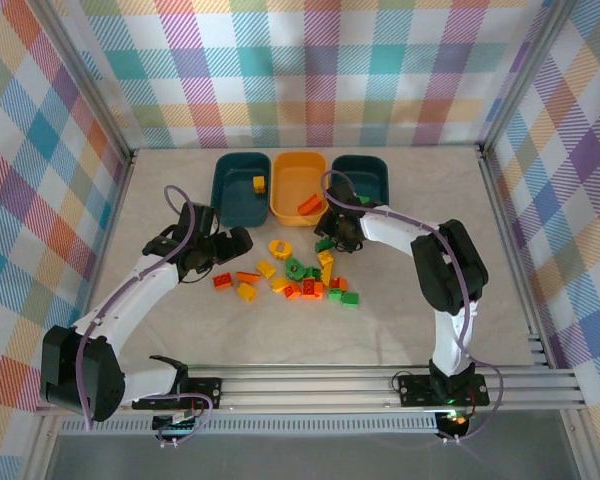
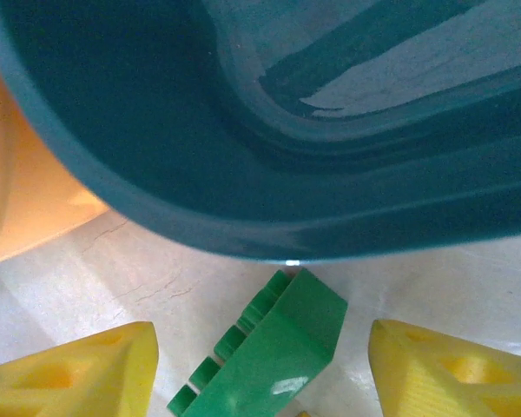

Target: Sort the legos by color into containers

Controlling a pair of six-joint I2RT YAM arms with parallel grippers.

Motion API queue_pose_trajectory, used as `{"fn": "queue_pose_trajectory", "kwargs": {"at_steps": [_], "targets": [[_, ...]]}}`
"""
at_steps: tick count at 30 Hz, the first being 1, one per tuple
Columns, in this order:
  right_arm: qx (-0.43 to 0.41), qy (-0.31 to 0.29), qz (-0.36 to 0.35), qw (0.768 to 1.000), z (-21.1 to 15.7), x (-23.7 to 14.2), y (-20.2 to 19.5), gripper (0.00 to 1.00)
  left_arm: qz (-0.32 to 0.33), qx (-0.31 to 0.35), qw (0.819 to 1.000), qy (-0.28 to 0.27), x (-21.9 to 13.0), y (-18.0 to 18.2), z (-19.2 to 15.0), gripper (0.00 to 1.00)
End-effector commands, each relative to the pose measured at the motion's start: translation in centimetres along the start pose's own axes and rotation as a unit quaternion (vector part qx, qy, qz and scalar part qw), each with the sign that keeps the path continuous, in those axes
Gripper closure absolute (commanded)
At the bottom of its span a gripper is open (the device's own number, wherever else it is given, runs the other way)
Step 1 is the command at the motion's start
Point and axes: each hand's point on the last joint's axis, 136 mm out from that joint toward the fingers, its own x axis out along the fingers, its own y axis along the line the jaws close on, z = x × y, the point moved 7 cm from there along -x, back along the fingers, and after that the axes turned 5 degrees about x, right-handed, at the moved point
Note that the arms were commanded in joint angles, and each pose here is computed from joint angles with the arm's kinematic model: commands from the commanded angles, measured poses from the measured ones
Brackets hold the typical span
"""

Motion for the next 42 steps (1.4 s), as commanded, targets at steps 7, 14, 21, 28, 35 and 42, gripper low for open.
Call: {"fn": "queue_pose_trajectory", "kwargs": {"at_steps": [7, 14, 21, 28, 35, 42], "targets": [[0.028, 0.011, -0.010, 0.999, -0.4, 1.5, 0.1, 0.55, 0.005, 0.005, 1.000, -0.004, 0.0, 0.2, 0.1, 0.05], [0.037, 0.012, 0.003, 0.999, -0.4, 1.6, 0.4, 0.77, 0.002, 0.004, 1.000, -0.004, -0.5, 0.0, 0.3, 0.05], [0.024, 0.000, 0.037, 0.999, -0.2, -0.6, 1.2, 0.89, -0.002, 0.001, 1.000, -0.006, -0.9, -0.2, 0.5, 0.05], [-0.026, -0.026, 0.101, 0.994, 0.4, -4.8, 2.5, 0.90, -0.015, -0.006, 1.000, -0.006, -0.8, -0.7, 0.8, 0.05], [-0.098, -0.088, 0.100, 0.986, 2.9, -8.2, 3.4, 0.91, -0.031, -0.016, 0.999, 0.008, 0.0, -1.5, 1.2, 0.06], [-0.077, -0.068, 0.065, 0.993, 10.9, -5.2, 0.7, 0.91, -0.052, -0.021, 0.997, 0.047, 1.9, -2.0, -0.1, 0.06]]}}
